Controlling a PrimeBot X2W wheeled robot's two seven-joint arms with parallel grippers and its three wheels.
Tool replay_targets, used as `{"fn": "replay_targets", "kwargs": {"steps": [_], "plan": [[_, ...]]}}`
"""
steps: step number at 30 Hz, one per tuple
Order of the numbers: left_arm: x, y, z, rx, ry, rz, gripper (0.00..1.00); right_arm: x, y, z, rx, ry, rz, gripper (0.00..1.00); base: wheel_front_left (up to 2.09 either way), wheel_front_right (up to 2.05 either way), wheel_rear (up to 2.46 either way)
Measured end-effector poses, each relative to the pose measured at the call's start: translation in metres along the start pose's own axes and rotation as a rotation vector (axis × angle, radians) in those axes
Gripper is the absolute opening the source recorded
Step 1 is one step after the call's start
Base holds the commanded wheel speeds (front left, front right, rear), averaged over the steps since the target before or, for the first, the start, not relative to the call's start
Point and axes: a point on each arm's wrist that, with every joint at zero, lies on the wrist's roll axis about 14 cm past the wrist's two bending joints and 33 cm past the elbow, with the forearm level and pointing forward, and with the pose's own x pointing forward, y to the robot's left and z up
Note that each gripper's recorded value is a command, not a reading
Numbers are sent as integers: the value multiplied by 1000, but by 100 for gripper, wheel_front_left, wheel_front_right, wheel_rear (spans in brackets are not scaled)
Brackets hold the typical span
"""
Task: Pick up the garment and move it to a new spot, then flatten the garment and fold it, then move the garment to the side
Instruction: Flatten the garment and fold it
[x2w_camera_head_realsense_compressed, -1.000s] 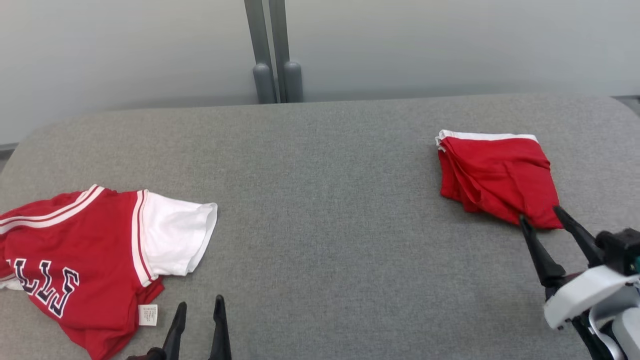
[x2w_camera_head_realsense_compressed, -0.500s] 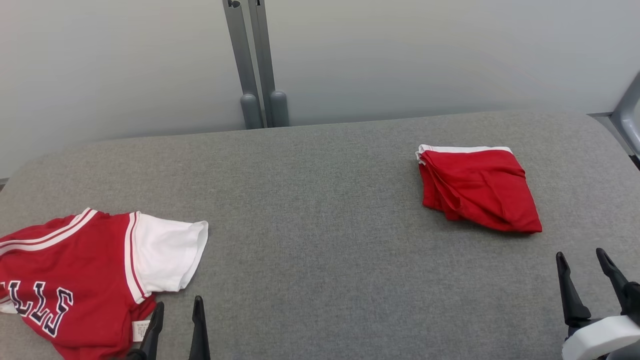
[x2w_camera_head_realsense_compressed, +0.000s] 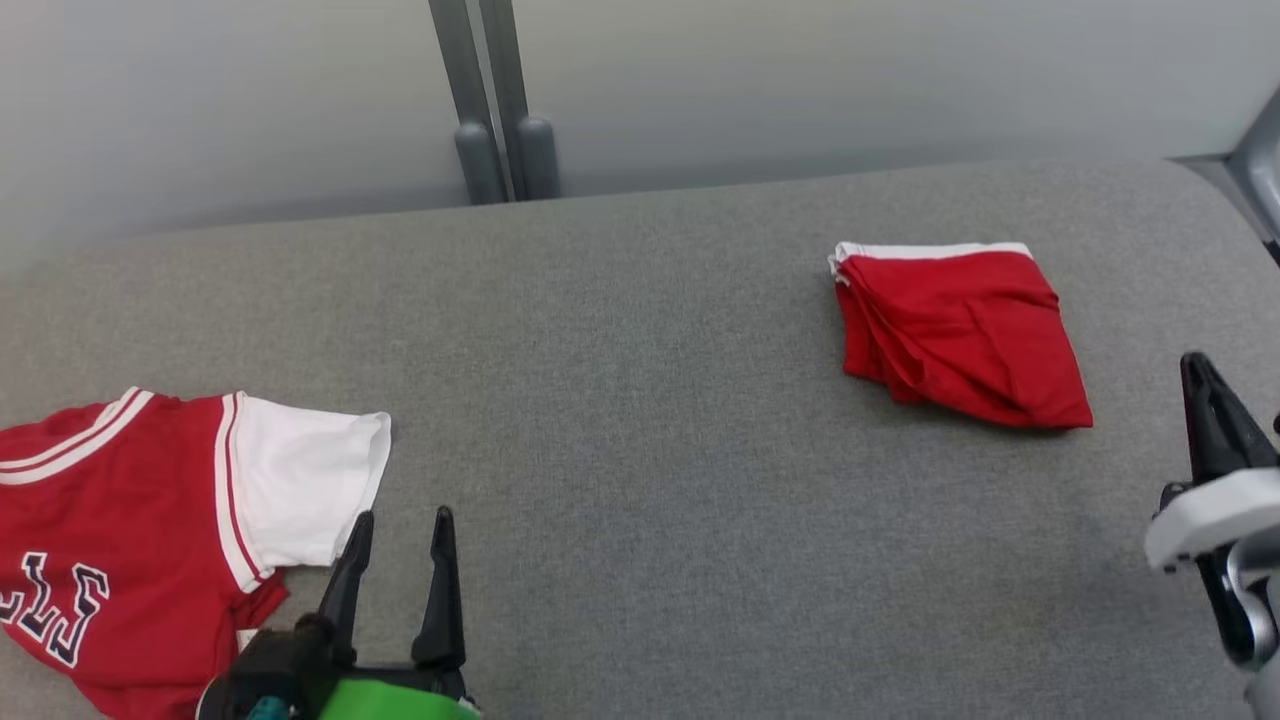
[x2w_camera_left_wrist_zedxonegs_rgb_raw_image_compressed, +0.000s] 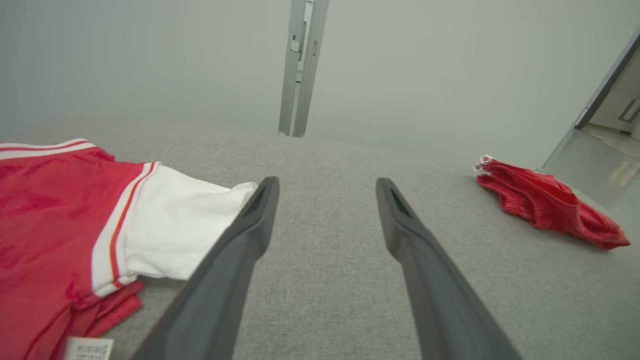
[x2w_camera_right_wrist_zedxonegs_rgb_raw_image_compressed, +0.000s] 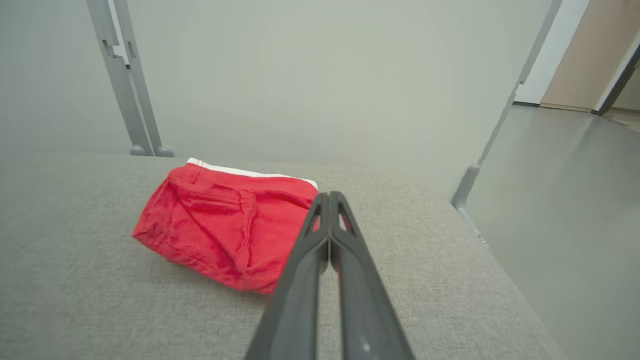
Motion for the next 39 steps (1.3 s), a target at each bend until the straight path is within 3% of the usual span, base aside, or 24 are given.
{"fn": "replay_targets", "kwargs": {"steps": [8,14,18,28,39], "plan": [[32,-5,-22,-7,62,-21,100,72,15,-54,-40,214,62,0,0,0,0],[34,10,-40,-8,115,31,100,89,44,-105,-26,346,133,0,0,0,0],[29,24,-43,0,129,79,100,99,67,-117,-18,362,192,0,0,0,0],[24,27,-38,-1,115,97,100,88,105,-101,18,317,347,0,0,0,0],[19,25,-33,-8,102,95,100,43,145,-96,4,334,562,0,0,0,0]]}}
